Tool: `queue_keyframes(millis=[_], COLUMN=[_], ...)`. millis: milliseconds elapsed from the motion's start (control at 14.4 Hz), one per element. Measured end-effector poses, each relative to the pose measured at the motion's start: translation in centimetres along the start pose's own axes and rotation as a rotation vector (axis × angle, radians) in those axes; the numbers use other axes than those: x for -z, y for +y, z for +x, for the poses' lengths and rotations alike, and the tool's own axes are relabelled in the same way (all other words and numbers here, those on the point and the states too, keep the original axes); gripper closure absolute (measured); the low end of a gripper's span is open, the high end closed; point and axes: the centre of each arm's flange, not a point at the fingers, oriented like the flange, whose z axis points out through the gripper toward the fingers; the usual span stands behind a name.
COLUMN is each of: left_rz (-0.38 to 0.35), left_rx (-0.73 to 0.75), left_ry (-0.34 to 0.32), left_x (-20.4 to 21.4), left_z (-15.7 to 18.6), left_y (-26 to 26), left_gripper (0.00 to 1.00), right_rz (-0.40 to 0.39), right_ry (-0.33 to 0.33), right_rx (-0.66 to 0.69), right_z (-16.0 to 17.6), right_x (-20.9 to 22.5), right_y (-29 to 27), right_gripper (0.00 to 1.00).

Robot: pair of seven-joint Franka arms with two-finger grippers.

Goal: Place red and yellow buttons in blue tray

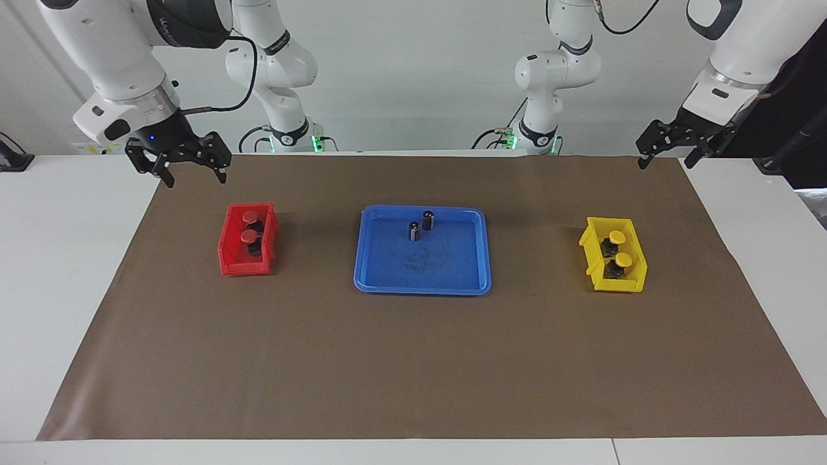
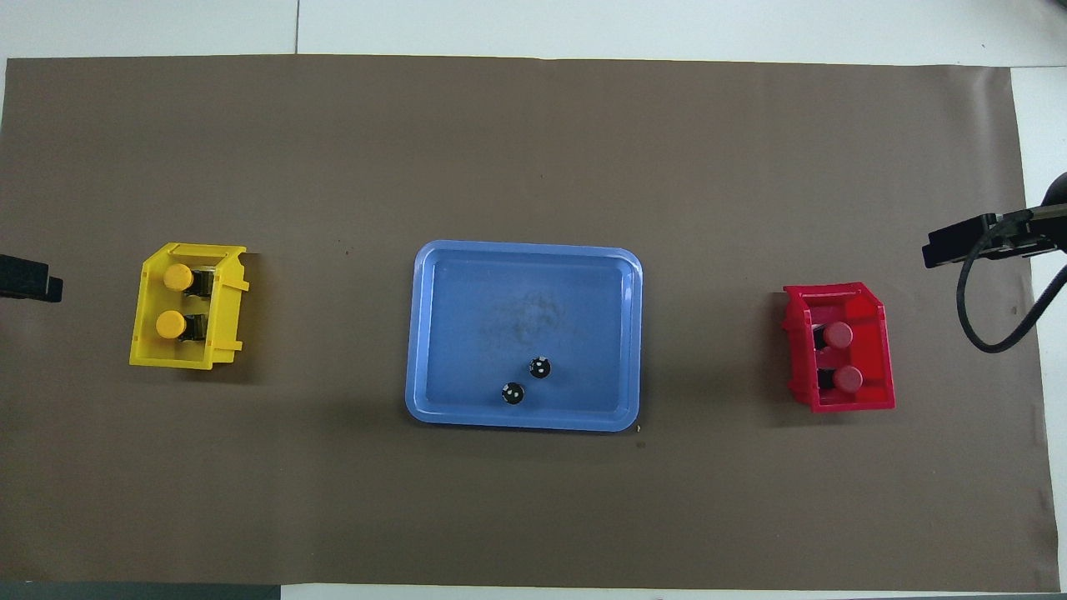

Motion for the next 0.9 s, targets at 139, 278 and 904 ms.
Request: queue_keyframes(millis=[139, 278, 904], left_rz=[0.0, 0.0, -0.002], left_rx=[-0.004, -0.019, -0.024], left_ry=[-0.006, -0.015, -0.052], left_x=[-0.3, -0.8, -2.5], left_z=[0.0, 0.1, -0.3], left_y=[-0.1, 0.6, 0.9], left_gripper=[0.0, 0.0, 0.0], right_rz=[0.0, 0.0, 0.0], right_ry=[0.0, 0.0, -0.002], right_rx=[0.0, 0.0, 0.0], right_z=[0.0, 0.0, 0.0], right_x=[0.0, 0.0, 0.0], right_y=[0.0, 0.0, 0.0], right_gripper=[0.0, 0.0, 0.0])
